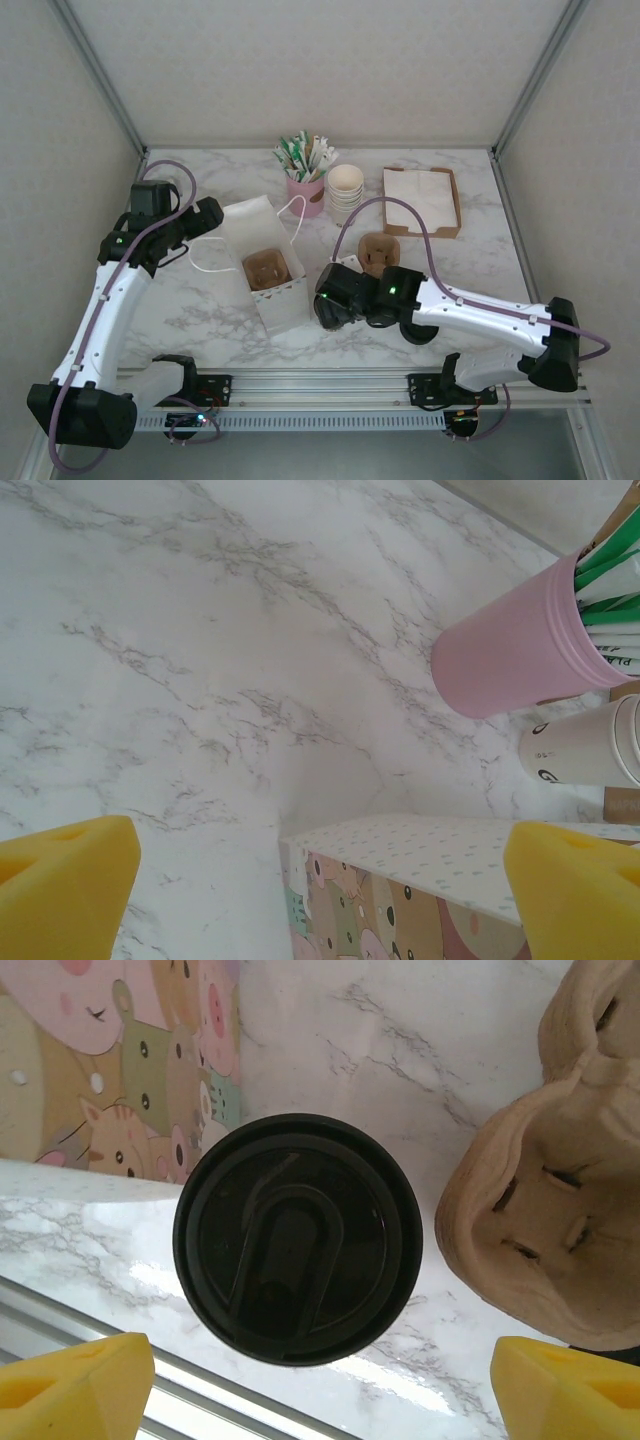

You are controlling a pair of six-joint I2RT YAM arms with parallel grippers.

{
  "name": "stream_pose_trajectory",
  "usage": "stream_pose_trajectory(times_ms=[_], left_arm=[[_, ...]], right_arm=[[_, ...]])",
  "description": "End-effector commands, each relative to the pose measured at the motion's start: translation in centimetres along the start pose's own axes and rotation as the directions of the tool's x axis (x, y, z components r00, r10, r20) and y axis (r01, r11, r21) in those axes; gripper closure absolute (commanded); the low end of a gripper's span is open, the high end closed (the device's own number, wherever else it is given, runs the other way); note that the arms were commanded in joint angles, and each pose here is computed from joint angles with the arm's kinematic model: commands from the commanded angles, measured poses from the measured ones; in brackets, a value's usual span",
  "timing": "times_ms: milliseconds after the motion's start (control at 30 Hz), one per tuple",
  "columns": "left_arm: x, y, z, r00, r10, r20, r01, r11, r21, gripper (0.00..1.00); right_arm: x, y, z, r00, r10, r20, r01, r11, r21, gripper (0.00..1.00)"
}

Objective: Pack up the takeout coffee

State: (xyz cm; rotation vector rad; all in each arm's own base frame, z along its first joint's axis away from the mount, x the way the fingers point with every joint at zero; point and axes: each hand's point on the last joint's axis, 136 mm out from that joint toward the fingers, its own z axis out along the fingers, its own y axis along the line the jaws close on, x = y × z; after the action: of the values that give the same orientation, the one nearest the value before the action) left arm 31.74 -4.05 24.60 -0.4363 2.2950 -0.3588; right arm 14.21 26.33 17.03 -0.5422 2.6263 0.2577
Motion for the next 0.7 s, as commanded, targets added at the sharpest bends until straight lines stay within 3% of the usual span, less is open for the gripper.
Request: stream_pose_trajectory(times_ms=[0, 667], left_arm=[[1.2, 0.6, 0.0, 0.999, 0.012, -0.047, -0.012, 1.0, -0.01, 0.06], [1.4, 0.3, 0.2, 0.998, 0.011, -0.061, -0.011, 1.0, 0.008, 0.05]], right_arm=[[-0.2, 0.4, 1.2, 0.997, 0.073, -0.006, -0.073, 0.997, -0.015, 0.11], [-1.1, 1.0, 3.1, 0.998, 0.056, -0.017, -0.055, 0.998, 0.033, 0.11]])
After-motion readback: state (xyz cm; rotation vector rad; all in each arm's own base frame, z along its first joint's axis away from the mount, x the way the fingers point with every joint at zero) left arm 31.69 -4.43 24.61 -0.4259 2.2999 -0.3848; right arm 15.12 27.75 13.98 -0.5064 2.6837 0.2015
